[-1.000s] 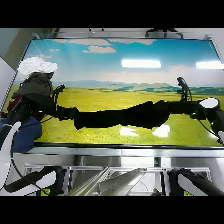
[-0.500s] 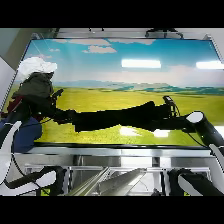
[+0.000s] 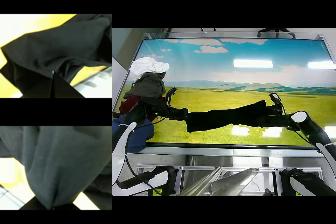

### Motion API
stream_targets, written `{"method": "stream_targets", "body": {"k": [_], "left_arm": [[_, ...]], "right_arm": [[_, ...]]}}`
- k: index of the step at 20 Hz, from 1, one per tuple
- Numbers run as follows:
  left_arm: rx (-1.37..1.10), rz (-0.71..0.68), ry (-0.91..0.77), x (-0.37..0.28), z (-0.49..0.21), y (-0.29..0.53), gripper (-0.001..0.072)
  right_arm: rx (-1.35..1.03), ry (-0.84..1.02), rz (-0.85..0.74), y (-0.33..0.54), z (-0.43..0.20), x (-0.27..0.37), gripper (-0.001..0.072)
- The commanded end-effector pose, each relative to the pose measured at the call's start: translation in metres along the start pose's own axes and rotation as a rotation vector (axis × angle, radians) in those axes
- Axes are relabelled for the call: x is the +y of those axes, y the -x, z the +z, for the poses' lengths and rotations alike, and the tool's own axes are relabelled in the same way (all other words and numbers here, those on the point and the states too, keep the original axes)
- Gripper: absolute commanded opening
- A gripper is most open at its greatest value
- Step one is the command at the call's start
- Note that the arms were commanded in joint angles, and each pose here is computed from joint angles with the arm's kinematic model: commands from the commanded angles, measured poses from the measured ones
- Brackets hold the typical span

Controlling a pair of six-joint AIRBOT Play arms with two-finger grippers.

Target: Fold the shirts.

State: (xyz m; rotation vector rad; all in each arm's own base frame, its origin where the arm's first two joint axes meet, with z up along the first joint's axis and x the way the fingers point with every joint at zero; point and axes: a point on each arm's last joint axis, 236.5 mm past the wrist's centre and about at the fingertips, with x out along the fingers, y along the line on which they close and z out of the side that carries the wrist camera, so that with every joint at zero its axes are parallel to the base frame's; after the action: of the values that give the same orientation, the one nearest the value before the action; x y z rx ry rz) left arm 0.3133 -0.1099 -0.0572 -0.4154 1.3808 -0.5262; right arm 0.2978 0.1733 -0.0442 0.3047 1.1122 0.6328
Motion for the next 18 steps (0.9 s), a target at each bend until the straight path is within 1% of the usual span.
{"method": "stream_targets", "body": {"k": [1, 3, 4, 6, 8, 10, 13, 16, 18], "left_arm": [[-0.03, -0.016, -0.075, -0.02, 0.022, 0.015, 0.0011], [-0.094, -0.02, -0.15, -0.041, 0.045, 0.049, 0.0011], [-0.173, -0.006, -0.185, -0.054, 0.063, 0.079, 0.0011], [-0.382, 0.035, -0.25, -0.085, 0.093, 0.155, 0.001], [-0.591, 0.037, -0.336, -0.133, 0.098, 0.236, 0.001], [-0.772, 0.048, -0.443, -0.183, 0.079, 0.303, 0.001], [-0.977, 0.113, -0.616, -0.248, 0.034, 0.375, 0.001], [-1.089, 0.142, -0.718, -0.288, -0.004, 0.409, 0.001], [-1.128, 0.175, -0.748, -0.297, -0.018, 0.421, 0.001]], "right_arm": [[-0.048, 0.054, 0.027, 0.018, 0.019, 0.017, 0.0024], [-0.138, 0.118, 0.043, 0.056, 0.053, 0.035, 0.0024], [-0.207, 0.157, 0.041, 0.084, 0.076, 0.045, 0.0024], [-0.379, 0.245, 0.012, 0.159, 0.123, 0.07, 0.0024], [-0.52, 0.358, -0.01, 0.235, 0.146, 0.11, 0.0024], [-0.652, 0.493, -0.046, 0.297, 0.151, 0.158, 0.0024], [-0.815, 0.657, -0.089, 0.363, 0.134, 0.222, 0.0024], [-0.879, 0.693, -0.086, 0.387, 0.109, 0.252, 0.0024], [-0.892, 0.716, -0.081, 0.392, 0.098, 0.262, 0.0024]]}}
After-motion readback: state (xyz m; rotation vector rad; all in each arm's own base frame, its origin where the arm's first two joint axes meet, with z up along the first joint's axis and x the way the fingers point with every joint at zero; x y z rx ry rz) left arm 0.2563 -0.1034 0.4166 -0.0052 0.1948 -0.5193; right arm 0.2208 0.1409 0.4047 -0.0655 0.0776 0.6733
